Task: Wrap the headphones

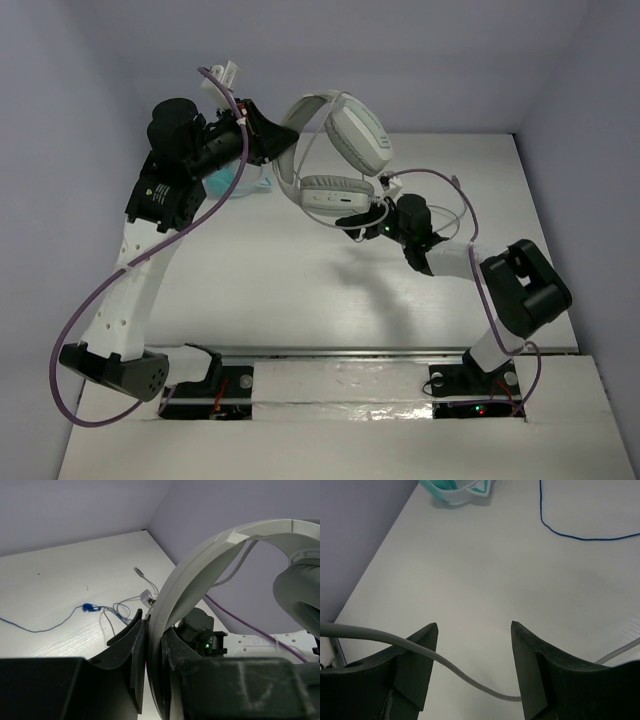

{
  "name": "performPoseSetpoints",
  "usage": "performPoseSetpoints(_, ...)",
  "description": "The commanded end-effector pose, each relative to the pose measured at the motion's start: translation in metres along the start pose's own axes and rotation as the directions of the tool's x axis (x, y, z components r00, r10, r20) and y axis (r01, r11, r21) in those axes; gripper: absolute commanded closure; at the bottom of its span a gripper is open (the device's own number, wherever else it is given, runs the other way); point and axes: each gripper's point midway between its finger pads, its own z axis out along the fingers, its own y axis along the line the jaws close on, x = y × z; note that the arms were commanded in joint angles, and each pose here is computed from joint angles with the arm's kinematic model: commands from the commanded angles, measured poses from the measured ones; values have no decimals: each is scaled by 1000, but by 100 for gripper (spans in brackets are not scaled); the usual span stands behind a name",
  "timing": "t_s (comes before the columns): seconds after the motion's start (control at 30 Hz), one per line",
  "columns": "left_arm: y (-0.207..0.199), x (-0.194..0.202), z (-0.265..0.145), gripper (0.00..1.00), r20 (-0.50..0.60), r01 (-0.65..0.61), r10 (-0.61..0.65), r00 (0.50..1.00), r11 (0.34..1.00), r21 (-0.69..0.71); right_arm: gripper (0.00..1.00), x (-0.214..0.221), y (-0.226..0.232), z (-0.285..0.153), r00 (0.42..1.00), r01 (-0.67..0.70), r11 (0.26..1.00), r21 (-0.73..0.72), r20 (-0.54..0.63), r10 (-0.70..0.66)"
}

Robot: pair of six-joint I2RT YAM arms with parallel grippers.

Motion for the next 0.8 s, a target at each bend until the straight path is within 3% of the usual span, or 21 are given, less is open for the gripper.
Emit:
performPoseSetpoints(0.0,-32,-41,-13,100,120,-20,11,993,997,72,34,-18,13,16,999,28,996,-86,43,-25)
performPoseSetpoints(0.27,-29,-61,-5,100,184,14,-24,983,998,54,49,15,30,21,999,-36,982,-183,-2,36)
performPoseSetpoints(0.33,-27,-61,0,100,192,27,-38,981,998,61,58,19,35,22,999,-35,980,-193,-11,34)
performPoseSetpoints(0.47,-10,-69,6,100,242,57,-53,969,998,-7,88,23,42,12,999,-48,979,-196,-21,45)
performPoseSetpoints(0.57,13,-78,11,100,311,87,-52,949,991,-100,100,26,53,0,998,-50,986,-160,-46,43)
performPoseSetpoints(0.77,91,-71,20,100,452,207,-36,891,919,-335,100,50,72,-30,987,-57,998,-27,-154,52)
